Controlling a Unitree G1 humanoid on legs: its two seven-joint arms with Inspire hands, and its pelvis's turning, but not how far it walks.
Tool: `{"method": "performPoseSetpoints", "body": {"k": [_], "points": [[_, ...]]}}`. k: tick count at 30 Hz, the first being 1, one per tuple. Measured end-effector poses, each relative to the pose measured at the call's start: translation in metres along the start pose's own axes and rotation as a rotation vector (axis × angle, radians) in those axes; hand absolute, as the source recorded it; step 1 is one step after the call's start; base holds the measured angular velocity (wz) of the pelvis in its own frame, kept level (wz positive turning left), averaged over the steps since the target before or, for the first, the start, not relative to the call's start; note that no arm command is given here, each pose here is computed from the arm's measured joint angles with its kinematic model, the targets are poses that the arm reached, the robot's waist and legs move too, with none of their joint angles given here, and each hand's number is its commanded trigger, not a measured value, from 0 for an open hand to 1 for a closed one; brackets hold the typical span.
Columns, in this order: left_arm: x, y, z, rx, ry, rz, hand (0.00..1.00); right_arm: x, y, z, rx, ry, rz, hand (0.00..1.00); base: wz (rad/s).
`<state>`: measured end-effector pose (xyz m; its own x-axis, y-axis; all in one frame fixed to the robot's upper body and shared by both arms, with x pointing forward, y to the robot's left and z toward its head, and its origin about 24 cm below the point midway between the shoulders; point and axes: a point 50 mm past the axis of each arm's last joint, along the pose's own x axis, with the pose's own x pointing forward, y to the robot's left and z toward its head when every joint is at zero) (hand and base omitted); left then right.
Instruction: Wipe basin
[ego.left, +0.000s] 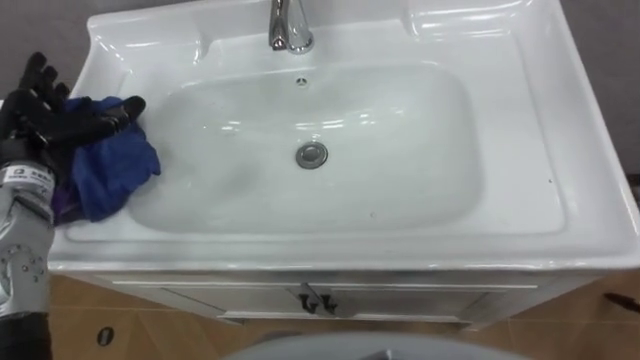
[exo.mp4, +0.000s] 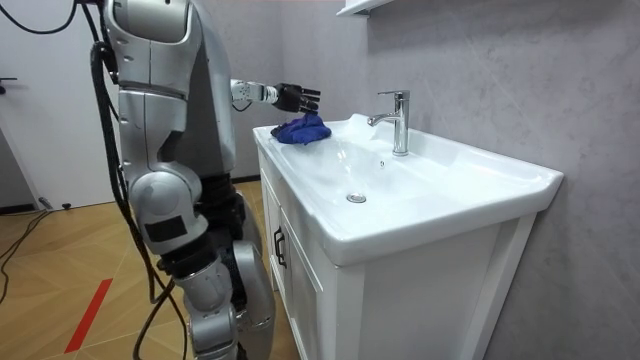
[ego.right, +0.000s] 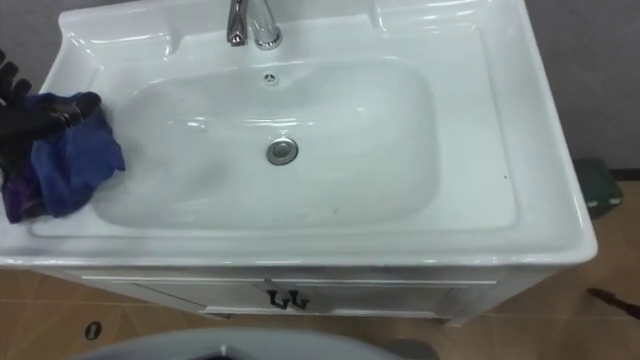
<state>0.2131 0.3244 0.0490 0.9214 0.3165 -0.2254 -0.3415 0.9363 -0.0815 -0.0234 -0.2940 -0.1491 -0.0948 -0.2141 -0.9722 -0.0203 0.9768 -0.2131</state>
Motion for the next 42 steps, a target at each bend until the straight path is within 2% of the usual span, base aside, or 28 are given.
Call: {"method": "performPoseSetpoints", "body": {"k": [9, 19, 24, 29, 31, 35, 42], "points": [[-0.003, 0.0, 0.019, 0.025, -0.082, 0.061, 0.0, 0.0, -0.001, -0.001, -0.024, 0.01, -0.021, 0.0, 0.0], [-0.01, 0.033, 0.03, -0.006, -0.128, 0.307, 0.0, 0.0, -0.002, 0.001, -0.024, 0.01, -0.021, 0.0, 0.03], [-0.015, 0.058, 0.014, -0.025, -0.058, 0.449, 0.0, 0.0, -0.002, 0.001, -0.026, 0.004, -0.037, 0.0, 0.1], [-0.041, 0.096, -0.016, -0.039, 0.065, 0.682, 0.0, -0.001, -0.005, 0.003, -0.022, -0.005, -0.057, 0.0, 0.17], [-0.048, 0.105, -0.025, -0.04, 0.106, 0.757, 0.0, -0.001, -0.005, 0.002, -0.022, -0.002, -0.056, 0.0, 0.22], [-0.08, 0.131, -0.059, -0.031, 0.256, 0.923, 0.0, -0.002, -0.006, 0.01, -0.014, -0.043, -0.06, 0.0, 0.18], [-0.123, 0.146, -0.114, -0.135, 0.475, 1.08, 0.0, -0.002, -0.006, 0.011, -0.008, -0.053, -0.053, 0.0, 0.13]]}}
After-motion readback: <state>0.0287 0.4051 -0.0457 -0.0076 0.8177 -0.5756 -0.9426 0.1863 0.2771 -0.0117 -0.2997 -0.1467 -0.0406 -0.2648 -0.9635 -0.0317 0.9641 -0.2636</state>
